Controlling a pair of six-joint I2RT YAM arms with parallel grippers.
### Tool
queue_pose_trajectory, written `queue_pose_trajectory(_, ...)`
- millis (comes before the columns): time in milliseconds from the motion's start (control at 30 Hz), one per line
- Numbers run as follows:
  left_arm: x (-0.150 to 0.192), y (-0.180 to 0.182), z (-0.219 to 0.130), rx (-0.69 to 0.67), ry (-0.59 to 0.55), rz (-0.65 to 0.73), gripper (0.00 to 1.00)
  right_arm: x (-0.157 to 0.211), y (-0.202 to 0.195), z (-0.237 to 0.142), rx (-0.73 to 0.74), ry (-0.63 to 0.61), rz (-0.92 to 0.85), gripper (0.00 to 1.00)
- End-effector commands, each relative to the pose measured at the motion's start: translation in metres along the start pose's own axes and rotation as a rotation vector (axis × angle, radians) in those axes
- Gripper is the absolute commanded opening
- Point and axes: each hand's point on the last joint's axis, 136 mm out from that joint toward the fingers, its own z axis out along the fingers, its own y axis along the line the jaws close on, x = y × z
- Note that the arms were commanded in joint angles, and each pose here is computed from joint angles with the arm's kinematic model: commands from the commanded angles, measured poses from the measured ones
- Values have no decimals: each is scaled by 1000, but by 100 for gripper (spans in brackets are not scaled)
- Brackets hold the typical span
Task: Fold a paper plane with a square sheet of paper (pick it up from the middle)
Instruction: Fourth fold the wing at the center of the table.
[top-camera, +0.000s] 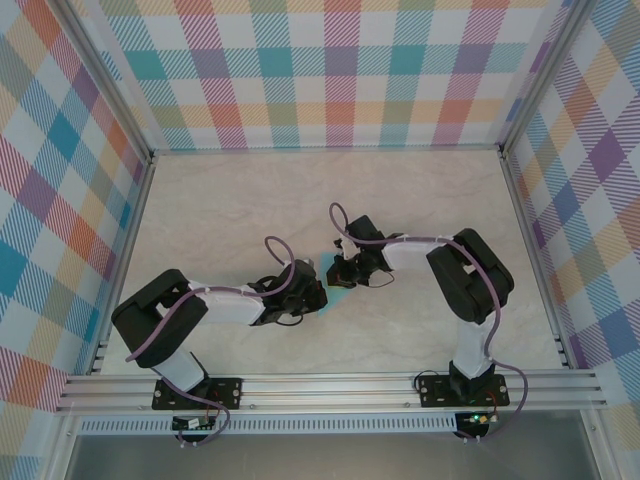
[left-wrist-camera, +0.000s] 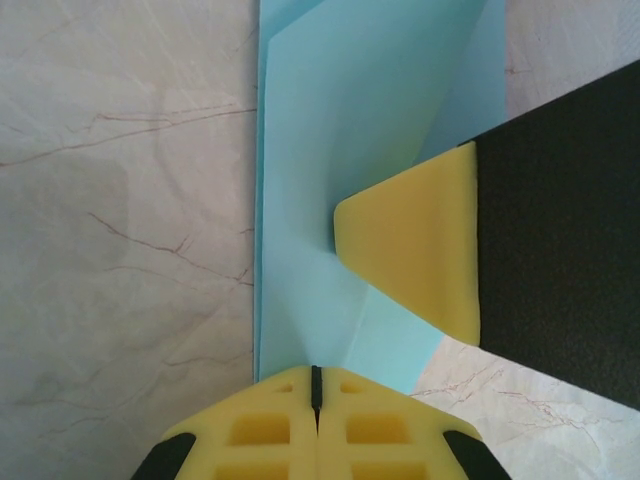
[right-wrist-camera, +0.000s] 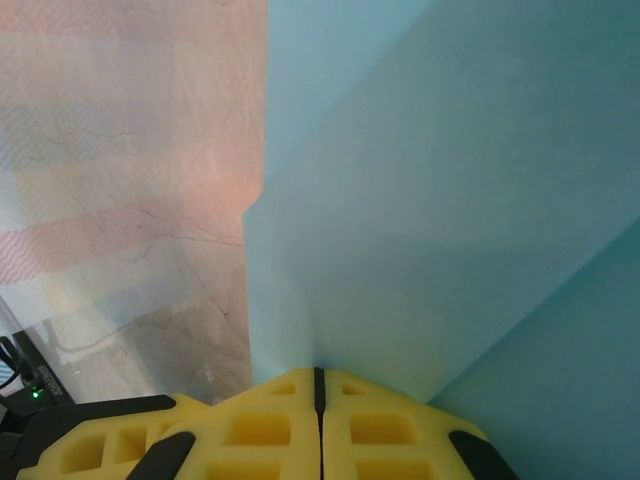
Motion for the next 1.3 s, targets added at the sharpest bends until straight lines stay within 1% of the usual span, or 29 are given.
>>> queue_pose_trajectory(0,37,41,7,-140,142,20,0,-19,-32,4,80,-47,-4,6)
queue_pose_trajectory(300,49,48,10,-146,192,30,0,-57,-47,-8,54,-109,29,7)
queue_pose_trajectory(433,50,48,11,-145,198,34,0,-71,-50,-15,43,-133,37,7)
queue_pose_trajectory(600,50,47,11,-142,202,35,0,-86,-57,-20,68,-150,37,7)
queue_pose_trajectory(1000,50,43,10,-130,206,38,0,-129,-86,-36,101,-211,105,7)
queue_pose_trajectory(1167,48,40,10,-123,201,37,0,-148,-83,-54,122,-253,91,7)
queue_pose_trajectory(1267,44,35,8,-114,191,42,0,-153,-72,-72,127,-293,59,8)
